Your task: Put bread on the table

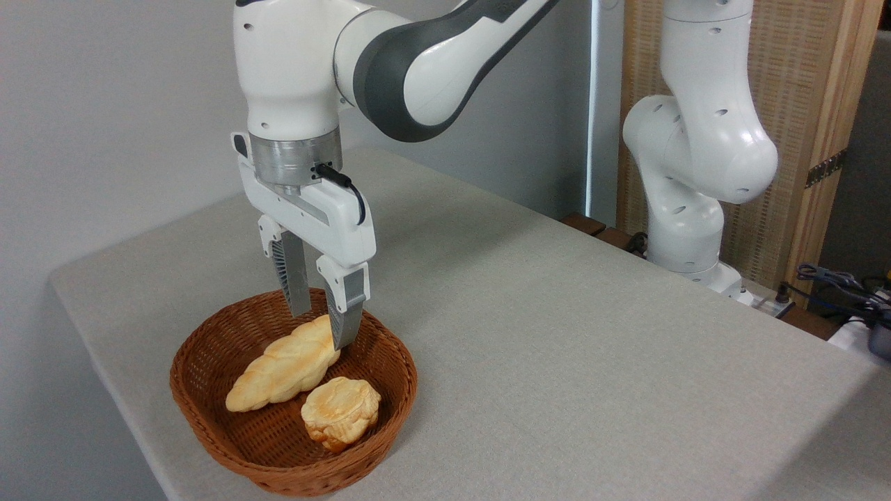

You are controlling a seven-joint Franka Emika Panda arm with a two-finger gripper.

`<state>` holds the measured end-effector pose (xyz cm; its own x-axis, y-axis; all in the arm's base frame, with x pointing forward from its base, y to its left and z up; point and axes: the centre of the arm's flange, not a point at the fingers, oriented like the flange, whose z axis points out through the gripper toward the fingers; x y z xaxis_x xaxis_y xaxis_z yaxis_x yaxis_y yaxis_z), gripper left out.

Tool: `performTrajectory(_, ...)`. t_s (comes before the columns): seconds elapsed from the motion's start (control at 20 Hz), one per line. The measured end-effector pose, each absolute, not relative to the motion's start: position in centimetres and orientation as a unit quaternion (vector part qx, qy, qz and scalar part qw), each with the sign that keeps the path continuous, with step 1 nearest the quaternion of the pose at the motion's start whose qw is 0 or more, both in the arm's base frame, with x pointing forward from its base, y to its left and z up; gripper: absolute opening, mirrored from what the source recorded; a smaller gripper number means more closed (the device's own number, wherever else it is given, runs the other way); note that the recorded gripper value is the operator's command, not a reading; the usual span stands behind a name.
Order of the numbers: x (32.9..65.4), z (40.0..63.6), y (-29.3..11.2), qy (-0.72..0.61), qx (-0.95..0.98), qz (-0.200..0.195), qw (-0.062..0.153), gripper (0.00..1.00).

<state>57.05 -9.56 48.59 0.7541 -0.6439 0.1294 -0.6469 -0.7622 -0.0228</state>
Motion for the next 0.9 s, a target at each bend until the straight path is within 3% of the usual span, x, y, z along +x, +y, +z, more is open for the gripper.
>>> performTrajectory(0.9, 56.95, 48.47, -9.55, -0.345, 0.937, 0.059, 0.013, 1.00)
